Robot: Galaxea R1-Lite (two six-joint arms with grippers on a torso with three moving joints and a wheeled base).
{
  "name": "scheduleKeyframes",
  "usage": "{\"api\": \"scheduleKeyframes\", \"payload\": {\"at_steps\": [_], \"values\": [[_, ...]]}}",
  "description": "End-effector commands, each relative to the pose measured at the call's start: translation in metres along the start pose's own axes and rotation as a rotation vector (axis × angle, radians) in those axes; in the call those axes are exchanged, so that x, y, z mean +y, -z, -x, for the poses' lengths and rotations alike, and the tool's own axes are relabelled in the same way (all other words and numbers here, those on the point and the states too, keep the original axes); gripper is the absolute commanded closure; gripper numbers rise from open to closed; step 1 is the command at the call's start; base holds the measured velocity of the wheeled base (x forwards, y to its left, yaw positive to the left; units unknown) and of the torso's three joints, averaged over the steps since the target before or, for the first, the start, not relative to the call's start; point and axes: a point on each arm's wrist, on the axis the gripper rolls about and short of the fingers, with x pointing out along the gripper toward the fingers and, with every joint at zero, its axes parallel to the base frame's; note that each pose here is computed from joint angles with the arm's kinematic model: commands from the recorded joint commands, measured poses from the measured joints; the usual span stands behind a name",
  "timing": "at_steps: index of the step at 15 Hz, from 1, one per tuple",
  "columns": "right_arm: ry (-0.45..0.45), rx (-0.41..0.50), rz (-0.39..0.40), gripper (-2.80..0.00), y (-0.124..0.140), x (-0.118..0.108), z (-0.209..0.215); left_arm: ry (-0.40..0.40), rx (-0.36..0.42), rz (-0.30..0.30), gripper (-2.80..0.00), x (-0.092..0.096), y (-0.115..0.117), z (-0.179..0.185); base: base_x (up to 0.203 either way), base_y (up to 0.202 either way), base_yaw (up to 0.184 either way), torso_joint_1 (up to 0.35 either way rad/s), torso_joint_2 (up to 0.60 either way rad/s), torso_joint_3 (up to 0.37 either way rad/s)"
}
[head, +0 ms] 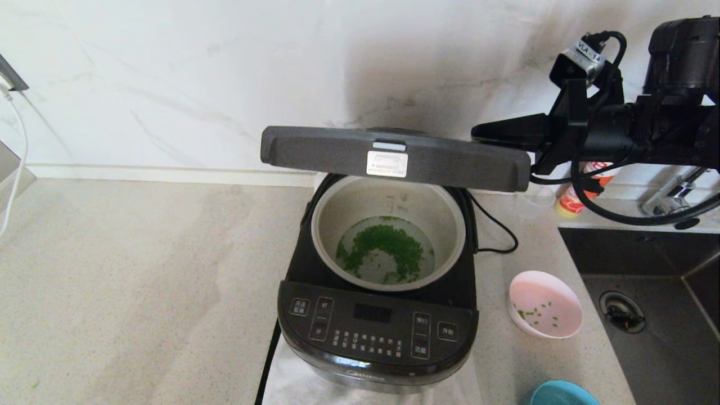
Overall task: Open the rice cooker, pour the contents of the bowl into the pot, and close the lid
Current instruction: Close the rice cooker
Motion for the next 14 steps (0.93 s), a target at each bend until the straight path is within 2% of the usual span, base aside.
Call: {"api": "scheduleKeyframes", "payload": {"at_steps": [1, 8, 10, 14], "values": [[0.001, 0.025, -0.031, 0.0, 0.013, -0.002, -0.001, -0.001, 0.009, 0.0, 0.0, 0.0, 0.003, -0.001, 0.0, 0.0, 0.0, 0.0, 0.0, 0.0], [0.003, 0.114, -0.097, 0.0, 0.052, -0.005, -0.008, -0.001, 0.009, 0.0, 0.0, 0.0, 0.003, -0.001, 0.0, 0.0, 0.0, 0.0, 0.0, 0.0], [0.036, 0.132, -0.126, 0.0, 0.066, -0.011, -0.014, -0.001, 0.009, 0.0, 0.0, 0.0, 0.003, -0.001, 0.0, 0.0, 0.0, 0.0, 0.0, 0.0], [0.075, 0.153, -0.115, 0.0, 0.078, -0.018, -0.023, -0.001, 0.009, 0.0, 0.0, 0.0, 0.003, -0.001, 0.0, 0.0, 0.0, 0.0, 0.0, 0.0]]}}
